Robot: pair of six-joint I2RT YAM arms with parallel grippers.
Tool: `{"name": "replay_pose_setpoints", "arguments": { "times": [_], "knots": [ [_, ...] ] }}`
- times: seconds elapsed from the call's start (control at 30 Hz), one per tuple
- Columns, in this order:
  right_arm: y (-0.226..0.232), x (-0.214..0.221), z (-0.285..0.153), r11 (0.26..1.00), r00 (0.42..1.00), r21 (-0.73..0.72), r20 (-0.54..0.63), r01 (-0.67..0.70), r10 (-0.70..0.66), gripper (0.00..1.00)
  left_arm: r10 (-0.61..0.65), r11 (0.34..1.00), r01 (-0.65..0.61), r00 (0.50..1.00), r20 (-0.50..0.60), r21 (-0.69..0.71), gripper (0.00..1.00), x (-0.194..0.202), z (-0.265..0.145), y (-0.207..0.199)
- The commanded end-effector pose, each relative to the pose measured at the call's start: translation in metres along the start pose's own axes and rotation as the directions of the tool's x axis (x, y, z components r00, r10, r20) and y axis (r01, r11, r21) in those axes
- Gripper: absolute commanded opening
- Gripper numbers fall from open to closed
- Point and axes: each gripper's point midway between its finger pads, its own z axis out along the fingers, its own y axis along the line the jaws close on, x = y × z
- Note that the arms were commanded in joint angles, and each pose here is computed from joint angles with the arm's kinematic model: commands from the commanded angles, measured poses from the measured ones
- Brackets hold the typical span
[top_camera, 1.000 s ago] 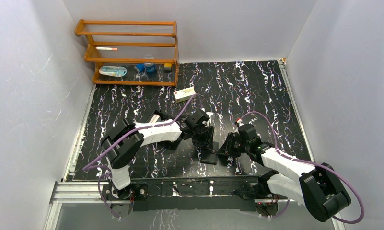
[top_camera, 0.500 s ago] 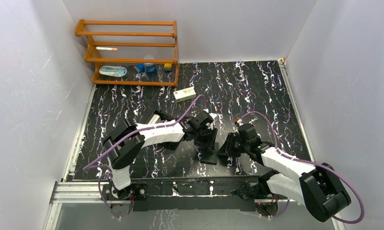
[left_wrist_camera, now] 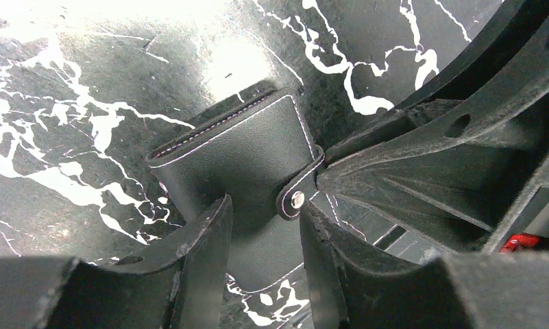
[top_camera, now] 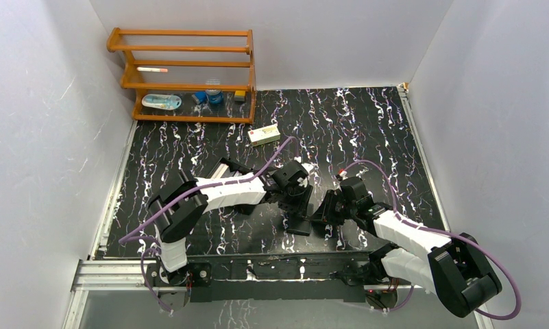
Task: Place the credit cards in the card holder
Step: Close the card holder at the center of the board.
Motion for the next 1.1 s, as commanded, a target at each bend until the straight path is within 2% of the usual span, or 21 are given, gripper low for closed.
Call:
{"name": "replay_pose_setpoints", "arguments": {
  "times": [0.0,0.6,1.07],
  "knots": [
    [0.009,-0.001,-0.002,1.0,1.0,-0.012,-0.016,-0.018,0.017,0.26,0.046,0.999,-0.048,0.998,-0.049,-0.025,0.39,0.012,0.006,-0.002],
    [0.027,-0.017,-0.011,0.998,0.998,-0.031,0.027,-0.053,0.054,0.26,0.098,0.98,-0.114,0.99,-0.102,-0.162,0.33,0.023,0.017,0.019],
    [0.018,-0.02,-0.005,0.995,0.995,0.036,0.023,-0.094,0.093,0.23,0.103,0.972,-0.12,0.99,-0.092,-0.2,0.29,0.014,0.024,0.023]
  ]
}}
